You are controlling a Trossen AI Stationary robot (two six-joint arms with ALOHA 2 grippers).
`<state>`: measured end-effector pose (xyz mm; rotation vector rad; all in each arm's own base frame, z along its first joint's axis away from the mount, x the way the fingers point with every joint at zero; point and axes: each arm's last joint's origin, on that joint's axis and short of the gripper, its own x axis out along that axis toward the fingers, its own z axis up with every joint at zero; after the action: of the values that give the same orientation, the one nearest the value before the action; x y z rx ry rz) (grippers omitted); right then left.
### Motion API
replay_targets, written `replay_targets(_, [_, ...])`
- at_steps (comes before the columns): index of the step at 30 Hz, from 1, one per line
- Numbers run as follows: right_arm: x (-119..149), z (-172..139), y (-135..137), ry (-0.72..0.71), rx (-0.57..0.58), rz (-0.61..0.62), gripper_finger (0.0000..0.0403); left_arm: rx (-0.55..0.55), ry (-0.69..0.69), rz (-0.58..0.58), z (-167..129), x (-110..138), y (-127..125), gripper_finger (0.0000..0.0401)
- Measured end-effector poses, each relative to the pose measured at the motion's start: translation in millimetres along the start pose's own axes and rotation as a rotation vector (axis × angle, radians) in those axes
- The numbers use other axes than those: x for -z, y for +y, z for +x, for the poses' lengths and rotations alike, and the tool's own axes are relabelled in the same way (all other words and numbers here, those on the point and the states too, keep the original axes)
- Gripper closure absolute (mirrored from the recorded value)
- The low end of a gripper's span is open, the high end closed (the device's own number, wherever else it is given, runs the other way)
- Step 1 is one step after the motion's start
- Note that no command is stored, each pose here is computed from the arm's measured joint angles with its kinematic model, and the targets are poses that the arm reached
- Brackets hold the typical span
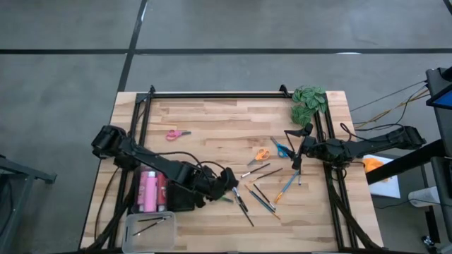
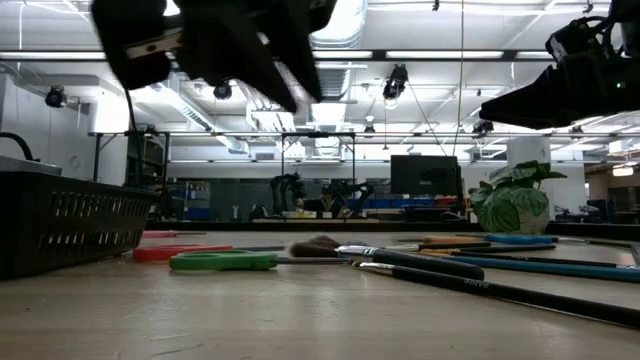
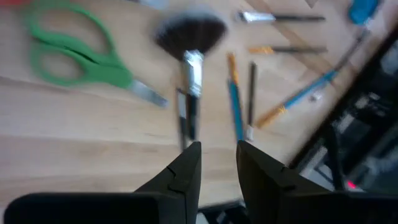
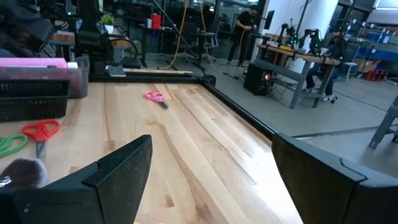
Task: Pick & Place Paint Supplies
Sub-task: Put the silver paint brush into the transparent bin
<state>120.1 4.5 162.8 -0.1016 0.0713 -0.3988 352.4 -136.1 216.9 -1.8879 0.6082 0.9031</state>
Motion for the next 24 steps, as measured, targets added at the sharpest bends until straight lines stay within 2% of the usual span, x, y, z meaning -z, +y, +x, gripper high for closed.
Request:
replay_targets(7, [0, 0, 0, 0.000, 0.001, 0.001, 0.0074, 0.020, 0.011, 0.072, 29, -1, 0, 0.0297])
replay_targets(11, [0, 0, 0, 0.000, 0.001, 0.001, 0.0074, -0.037, 0.055, 0.067, 49, -4, -4, 0.0298])
replay_targets(14, [0, 0, 0, 0.000, 0.001, 0.001, 0.0074, -0.055, 0.089, 0.109, 61, -4, -14, 0.0298])
replay_targets(19, [0, 0, 0, 0.000, 0.001, 0.002, 0.0074, -0.077, 0.085, 0.182, 78, -10, -27, 0.0298])
replay_targets(24, [0, 0, 0, 0.000, 0.000, 0.001, 0.0074, -0.113, 0.068, 0.175, 88, -15, -26, 0.0298])
